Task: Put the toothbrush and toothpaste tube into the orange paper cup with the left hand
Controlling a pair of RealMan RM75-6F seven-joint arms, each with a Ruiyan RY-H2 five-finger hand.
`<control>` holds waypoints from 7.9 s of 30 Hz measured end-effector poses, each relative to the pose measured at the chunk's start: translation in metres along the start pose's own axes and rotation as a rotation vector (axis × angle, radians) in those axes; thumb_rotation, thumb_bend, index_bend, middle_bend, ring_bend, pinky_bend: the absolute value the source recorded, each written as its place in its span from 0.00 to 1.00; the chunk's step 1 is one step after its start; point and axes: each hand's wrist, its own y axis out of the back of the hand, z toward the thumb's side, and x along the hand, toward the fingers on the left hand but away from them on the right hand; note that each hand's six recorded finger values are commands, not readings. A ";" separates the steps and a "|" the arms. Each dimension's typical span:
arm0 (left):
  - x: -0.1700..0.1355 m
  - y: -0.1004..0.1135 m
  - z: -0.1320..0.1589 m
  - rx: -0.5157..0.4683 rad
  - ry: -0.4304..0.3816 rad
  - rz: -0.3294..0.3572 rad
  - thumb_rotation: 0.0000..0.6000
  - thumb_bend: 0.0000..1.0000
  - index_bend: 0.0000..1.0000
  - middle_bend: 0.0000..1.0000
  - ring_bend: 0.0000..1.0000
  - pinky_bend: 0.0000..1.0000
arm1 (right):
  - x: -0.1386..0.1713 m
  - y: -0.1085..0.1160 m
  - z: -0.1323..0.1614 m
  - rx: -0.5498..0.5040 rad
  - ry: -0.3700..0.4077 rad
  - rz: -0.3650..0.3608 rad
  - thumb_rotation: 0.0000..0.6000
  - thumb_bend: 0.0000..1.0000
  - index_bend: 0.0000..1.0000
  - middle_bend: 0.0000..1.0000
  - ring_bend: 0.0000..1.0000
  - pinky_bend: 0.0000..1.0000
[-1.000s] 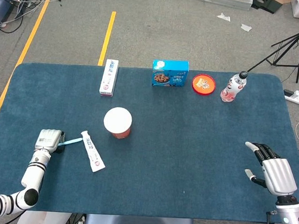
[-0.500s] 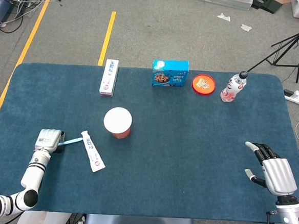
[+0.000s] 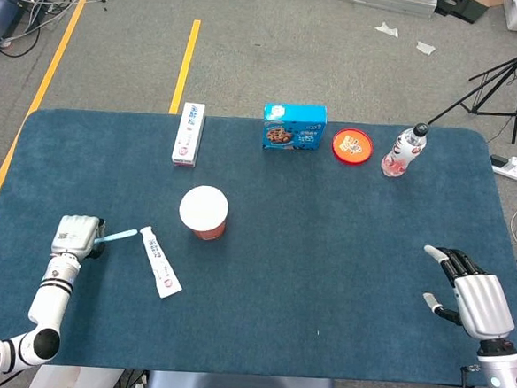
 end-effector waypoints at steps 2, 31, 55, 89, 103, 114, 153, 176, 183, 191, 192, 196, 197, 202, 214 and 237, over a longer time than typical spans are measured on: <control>-0.002 0.008 -0.002 -0.003 0.005 0.018 1.00 0.39 0.56 1.00 1.00 1.00 | 0.000 0.000 0.000 -0.002 0.002 -0.001 1.00 0.17 0.22 0.26 0.22 0.52; -0.024 0.095 0.030 -0.244 -0.053 0.126 1.00 0.40 0.56 1.00 1.00 1.00 | 0.012 0.034 -0.006 -0.079 0.003 -0.110 1.00 0.17 0.22 0.26 0.22 0.52; -0.009 0.145 0.105 -0.421 -0.164 0.177 1.00 0.41 0.56 1.00 1.00 1.00 | 0.011 0.037 -0.011 -0.097 -0.002 -0.109 1.00 0.17 0.22 0.26 0.22 0.52; 0.001 0.155 0.184 -0.842 -0.331 0.136 1.00 0.41 0.61 1.00 1.00 1.00 | 0.010 0.037 -0.014 -0.110 0.000 -0.092 1.00 0.17 0.22 0.26 0.22 0.52; 0.013 0.137 0.190 -0.894 -0.306 0.129 1.00 0.41 0.61 1.00 1.00 1.00 | 0.009 0.037 -0.015 -0.108 -0.001 -0.088 1.00 0.17 0.22 0.26 0.22 0.52; 0.015 0.124 0.196 -0.895 -0.308 0.103 1.00 0.41 0.60 1.00 1.00 1.00 | 0.009 0.037 -0.015 -0.110 -0.002 -0.086 1.00 0.17 0.22 0.26 0.22 0.52; 0.002 0.130 0.179 -0.807 -0.327 0.140 1.00 0.30 0.44 1.00 1.00 1.00 | 0.008 0.037 -0.015 -0.110 -0.004 -0.084 1.00 0.17 0.22 0.26 0.22 0.52; -0.071 0.141 0.040 -0.377 -0.259 0.222 1.00 0.28 0.31 0.55 0.45 0.60 | 0.006 0.029 -0.011 -0.075 -0.007 -0.066 1.00 0.17 0.22 0.26 0.22 0.52; -0.085 0.120 0.016 -0.247 -0.286 0.103 1.00 0.36 0.31 0.55 0.43 0.51 | 0.006 0.030 -0.012 -0.077 -0.009 -0.069 1.00 0.17 0.22 0.26 0.22 0.52; -0.100 0.090 0.017 0.035 -0.410 0.071 1.00 0.68 0.33 0.96 0.73 0.72 | 0.006 0.028 -0.010 -0.068 -0.009 -0.061 1.00 0.17 0.22 0.26 0.22 0.52; -0.102 0.084 0.016 0.062 -0.419 0.060 1.00 0.72 0.33 0.98 0.75 0.73 | 0.006 0.028 -0.011 -0.068 -0.009 -0.061 1.00 0.17 0.22 0.26 0.22 0.52; -0.102 0.062 0.018 0.095 -0.440 0.013 1.00 0.93 0.32 1.00 0.80 0.78 | 0.006 0.028 -0.011 -0.068 -0.010 -0.061 1.00 0.17 0.22 0.26 0.22 0.52; -0.102 0.057 0.020 0.098 -0.445 0.000 1.00 0.96 0.31 1.00 0.82 0.79 | 0.006 0.028 -0.011 -0.068 -0.010 -0.061 1.00 0.17 0.22 0.26 0.22 0.52; -0.097 0.039 0.030 0.108 -0.466 -0.044 1.00 1.00 0.27 1.00 0.85 0.81 | 0.005 0.027 -0.011 -0.069 -0.011 -0.059 1.00 0.17 0.22 0.26 0.22 0.52; -0.090 0.021 0.066 0.085 -0.530 -0.094 1.00 1.00 0.20 1.00 0.88 0.82 | 0.004 0.026 -0.011 -0.070 -0.012 -0.055 1.00 0.17 0.22 0.26 0.22 0.52; -0.072 0.006 0.111 0.081 -0.579 -0.143 1.00 1.00 0.16 1.00 0.90 0.83 | 0.003 0.026 -0.013 -0.075 -0.015 -0.048 1.00 0.17 0.22 0.26 0.22 0.52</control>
